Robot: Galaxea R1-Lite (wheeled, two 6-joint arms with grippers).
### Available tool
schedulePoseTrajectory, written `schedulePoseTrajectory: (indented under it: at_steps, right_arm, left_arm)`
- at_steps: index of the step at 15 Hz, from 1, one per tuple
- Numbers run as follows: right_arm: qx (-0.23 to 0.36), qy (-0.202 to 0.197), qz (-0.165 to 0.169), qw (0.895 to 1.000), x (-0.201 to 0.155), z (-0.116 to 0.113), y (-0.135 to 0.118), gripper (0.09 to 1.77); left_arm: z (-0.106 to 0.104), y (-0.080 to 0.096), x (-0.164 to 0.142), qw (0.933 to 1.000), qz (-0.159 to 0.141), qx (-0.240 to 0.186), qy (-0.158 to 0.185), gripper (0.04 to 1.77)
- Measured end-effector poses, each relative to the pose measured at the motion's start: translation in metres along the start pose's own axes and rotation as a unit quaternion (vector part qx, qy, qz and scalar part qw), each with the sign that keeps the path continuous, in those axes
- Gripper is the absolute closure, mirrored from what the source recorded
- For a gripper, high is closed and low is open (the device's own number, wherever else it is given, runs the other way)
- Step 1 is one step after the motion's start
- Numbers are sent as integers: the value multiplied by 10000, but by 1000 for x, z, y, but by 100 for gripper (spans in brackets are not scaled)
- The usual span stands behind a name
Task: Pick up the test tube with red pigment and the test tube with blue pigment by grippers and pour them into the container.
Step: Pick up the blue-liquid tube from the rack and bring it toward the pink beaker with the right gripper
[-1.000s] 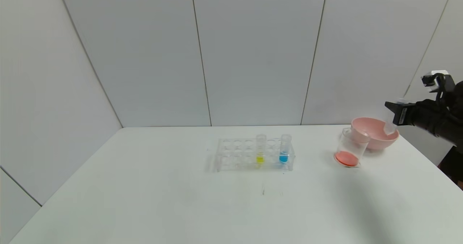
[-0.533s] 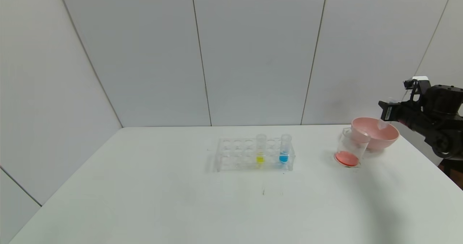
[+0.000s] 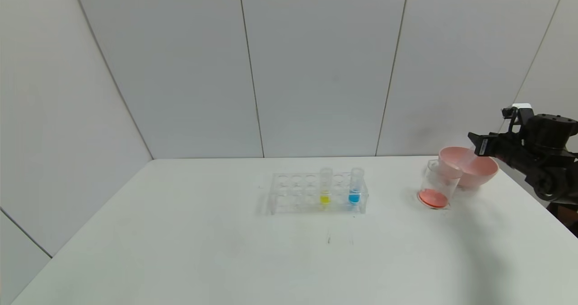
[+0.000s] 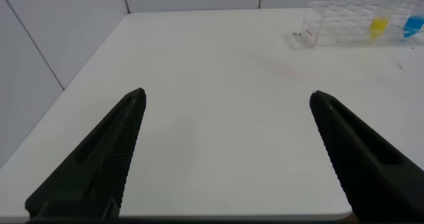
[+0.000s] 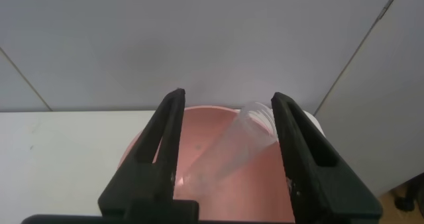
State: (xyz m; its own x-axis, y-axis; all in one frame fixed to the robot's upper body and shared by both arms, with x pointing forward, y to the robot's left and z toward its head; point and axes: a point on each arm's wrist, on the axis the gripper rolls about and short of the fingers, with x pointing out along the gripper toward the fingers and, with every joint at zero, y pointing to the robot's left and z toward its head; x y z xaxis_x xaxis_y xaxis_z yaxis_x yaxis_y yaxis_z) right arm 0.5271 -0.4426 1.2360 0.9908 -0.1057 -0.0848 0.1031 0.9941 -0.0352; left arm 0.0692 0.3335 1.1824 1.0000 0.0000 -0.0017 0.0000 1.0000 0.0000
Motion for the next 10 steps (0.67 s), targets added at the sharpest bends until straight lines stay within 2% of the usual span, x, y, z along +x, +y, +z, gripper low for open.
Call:
schedulePoseTrajectory:
  at_steps: [3, 6, 10]
  right_arm:
    - [155, -123, -4, 9998, -2, 5, 0, 63]
    - [178, -90, 46, 9998, -11, 9, 5, 48]
    - [175, 108, 272, 9994, -43, 14, 32, 35]
  left_arm:
    - [0, 0, 0, 10000, 0, 0, 0, 5]
    - [0, 0, 0, 10000, 0, 0, 0, 5]
    - [0, 0, 0, 10000, 0, 0, 0, 5]
